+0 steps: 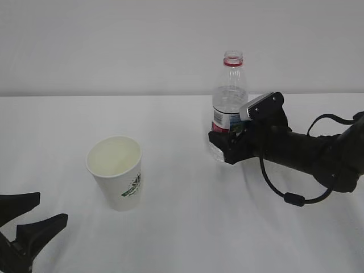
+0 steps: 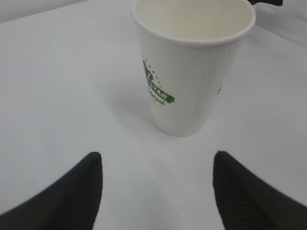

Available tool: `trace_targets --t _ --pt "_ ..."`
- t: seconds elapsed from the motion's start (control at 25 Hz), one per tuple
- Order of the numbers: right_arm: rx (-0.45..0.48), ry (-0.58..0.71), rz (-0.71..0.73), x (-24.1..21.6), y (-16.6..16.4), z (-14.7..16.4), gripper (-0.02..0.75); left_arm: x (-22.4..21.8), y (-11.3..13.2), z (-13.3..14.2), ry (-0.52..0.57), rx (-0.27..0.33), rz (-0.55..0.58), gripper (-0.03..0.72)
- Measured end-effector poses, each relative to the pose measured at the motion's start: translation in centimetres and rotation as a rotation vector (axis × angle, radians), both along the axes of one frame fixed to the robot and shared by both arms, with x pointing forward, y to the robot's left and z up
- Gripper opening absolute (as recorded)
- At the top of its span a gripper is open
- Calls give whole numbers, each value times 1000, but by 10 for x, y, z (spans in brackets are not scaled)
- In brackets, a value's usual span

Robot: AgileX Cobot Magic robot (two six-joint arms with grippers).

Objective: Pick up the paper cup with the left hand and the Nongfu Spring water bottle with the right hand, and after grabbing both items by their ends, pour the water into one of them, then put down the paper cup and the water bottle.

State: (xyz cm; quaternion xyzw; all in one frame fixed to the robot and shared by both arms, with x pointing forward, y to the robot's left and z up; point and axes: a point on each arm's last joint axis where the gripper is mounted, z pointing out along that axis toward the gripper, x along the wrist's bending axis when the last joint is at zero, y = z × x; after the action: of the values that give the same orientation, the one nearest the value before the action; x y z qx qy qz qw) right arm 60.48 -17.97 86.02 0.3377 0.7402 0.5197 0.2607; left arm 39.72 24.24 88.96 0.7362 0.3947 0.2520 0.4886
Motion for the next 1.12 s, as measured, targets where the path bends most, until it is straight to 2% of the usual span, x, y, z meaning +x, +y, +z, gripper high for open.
trace_targets --t 0.68,0.84,0.92,1.12 --pt "25 -113 -34 -52 -17 75 521 0 0 0 0 0 6 524" --pt "-1 -111 -52 -68 -22 87 521 0 0 0 0 0 6 528" --pt "-15 -109 -56 -78 -25 91 521 0 0 0 0 0 6 550" --pt "-28 -132 -66 -98 -30 106 521 3 0 0 0 -5 2 661"
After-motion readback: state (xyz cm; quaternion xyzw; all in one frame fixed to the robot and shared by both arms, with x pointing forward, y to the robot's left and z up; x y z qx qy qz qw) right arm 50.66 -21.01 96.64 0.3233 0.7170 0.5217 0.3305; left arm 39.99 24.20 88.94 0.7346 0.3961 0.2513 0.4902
